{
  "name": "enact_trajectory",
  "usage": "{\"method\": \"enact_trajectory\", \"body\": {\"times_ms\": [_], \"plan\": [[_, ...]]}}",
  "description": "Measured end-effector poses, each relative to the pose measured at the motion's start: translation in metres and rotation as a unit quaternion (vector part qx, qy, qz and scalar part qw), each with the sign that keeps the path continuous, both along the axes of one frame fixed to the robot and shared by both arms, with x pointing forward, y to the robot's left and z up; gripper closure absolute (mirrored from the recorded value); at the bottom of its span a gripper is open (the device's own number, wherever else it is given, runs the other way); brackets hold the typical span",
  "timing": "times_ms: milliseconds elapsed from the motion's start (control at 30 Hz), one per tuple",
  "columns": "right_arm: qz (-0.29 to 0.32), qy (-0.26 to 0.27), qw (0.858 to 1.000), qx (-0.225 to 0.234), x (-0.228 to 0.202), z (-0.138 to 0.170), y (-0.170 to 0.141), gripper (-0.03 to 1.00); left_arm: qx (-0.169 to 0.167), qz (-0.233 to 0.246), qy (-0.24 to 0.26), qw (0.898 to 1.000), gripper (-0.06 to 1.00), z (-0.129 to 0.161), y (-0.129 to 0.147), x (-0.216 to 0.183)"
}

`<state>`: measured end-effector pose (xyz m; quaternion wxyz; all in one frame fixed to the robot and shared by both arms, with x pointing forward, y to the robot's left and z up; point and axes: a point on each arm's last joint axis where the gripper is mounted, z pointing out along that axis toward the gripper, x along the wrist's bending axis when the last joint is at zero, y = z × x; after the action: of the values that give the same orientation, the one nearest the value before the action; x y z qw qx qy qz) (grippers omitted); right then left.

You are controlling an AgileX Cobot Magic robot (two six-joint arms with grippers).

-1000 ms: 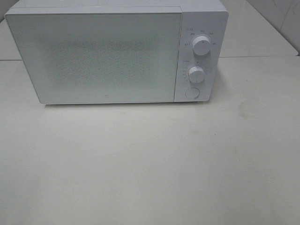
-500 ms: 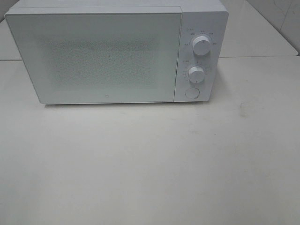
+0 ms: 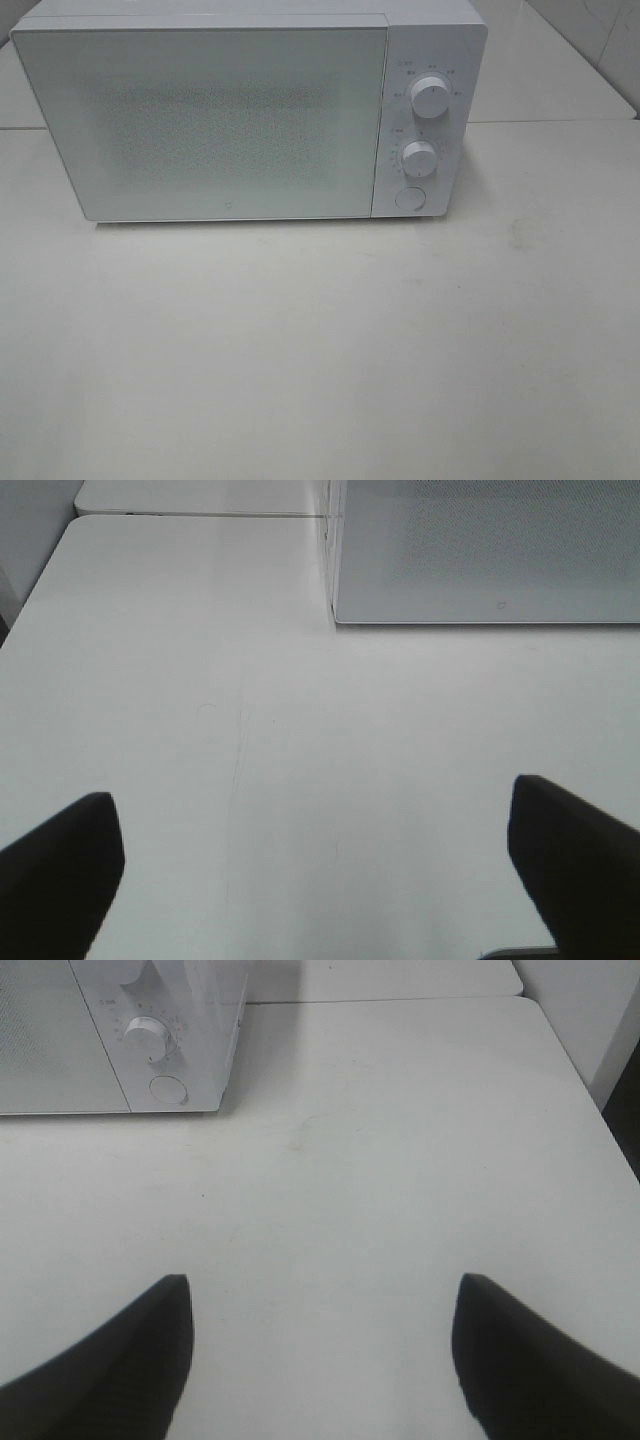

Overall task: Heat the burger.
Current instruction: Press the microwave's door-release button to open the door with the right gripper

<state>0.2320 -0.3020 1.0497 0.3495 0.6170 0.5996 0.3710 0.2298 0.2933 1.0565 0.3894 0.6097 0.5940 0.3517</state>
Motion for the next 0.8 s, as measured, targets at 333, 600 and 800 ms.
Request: {"method": "enact_trajectory", "body": {"times_ms": [333, 600, 800], "plan": [[0.001, -0.009, 1.0, 0.002, -0.002, 0.005, 0.0, 0.26, 0.0, 0.0, 0.0, 1.0, -0.04, 0.0, 0.0, 0.0], [0.006, -0.034, 0.999, 0.008, 0.013, 0.019, 0.002, 0.26, 0.0, 0.0, 0.0, 1.0, -0.04, 0.0, 0.0, 0.0], [0.007, -0.054, 0.998, 0.009, 0.031, 0.028, 0.003, 0.26, 0.0, 0.0, 0.0, 1.0, -0.04, 0.0, 0.0, 0.0]]}}
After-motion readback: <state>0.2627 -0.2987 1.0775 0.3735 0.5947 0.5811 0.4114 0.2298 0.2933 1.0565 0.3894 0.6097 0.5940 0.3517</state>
